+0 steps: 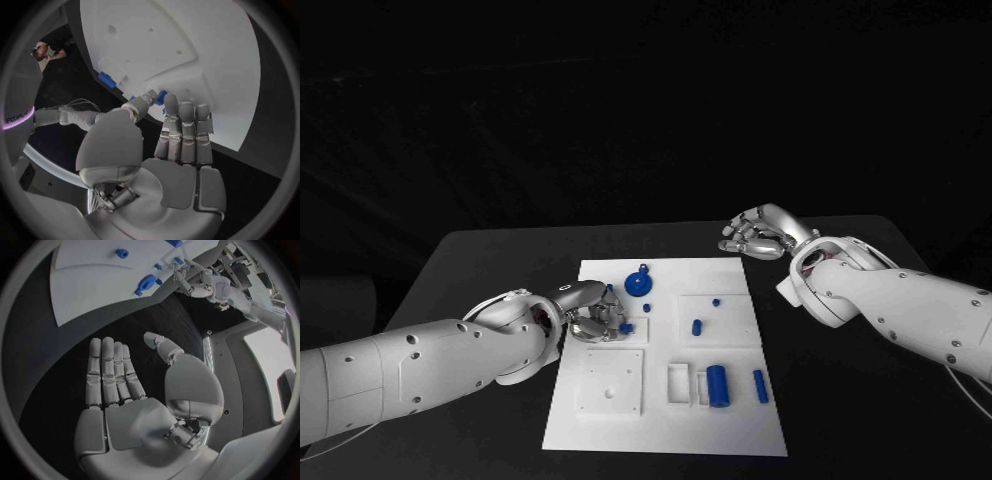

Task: Assemble the parts on the task board

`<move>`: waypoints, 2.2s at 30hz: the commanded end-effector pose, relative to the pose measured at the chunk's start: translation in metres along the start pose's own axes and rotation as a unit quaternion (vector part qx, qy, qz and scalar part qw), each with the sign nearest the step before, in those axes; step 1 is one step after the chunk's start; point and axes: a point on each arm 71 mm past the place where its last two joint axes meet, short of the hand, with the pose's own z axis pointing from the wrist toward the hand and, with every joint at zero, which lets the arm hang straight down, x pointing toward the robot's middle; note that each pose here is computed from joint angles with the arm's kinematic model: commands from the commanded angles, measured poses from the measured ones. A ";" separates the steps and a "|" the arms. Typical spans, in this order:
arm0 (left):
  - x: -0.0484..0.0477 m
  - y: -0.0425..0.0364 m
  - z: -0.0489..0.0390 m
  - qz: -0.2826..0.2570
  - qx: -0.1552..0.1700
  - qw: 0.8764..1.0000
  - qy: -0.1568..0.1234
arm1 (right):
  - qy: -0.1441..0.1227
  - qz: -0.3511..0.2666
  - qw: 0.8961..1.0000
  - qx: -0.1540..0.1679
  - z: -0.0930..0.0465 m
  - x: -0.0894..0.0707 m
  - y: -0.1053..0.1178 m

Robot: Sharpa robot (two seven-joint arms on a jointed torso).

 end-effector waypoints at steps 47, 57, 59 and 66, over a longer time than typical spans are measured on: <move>0.0072 -0.0060 0.0026 0.051 0.017 0.998 0.014 | 0.006 0.000 1.000 -0.006 0.000 0.001 0.001; 0.0076 -0.0047 0.0028 0.050 0.010 0.999 0.018 | 0.007 0.000 1.000 -0.005 -0.001 0.000 0.000; 0.0075 -0.0046 0.0029 0.047 0.007 0.999 0.017 | 0.007 0.000 1.000 -0.005 -0.001 0.000 0.000; 0.0078 -0.0049 0.0032 0.047 0.006 0.999 0.017 | 0.007 0.000 1.000 -0.005 -0.001 0.000 0.000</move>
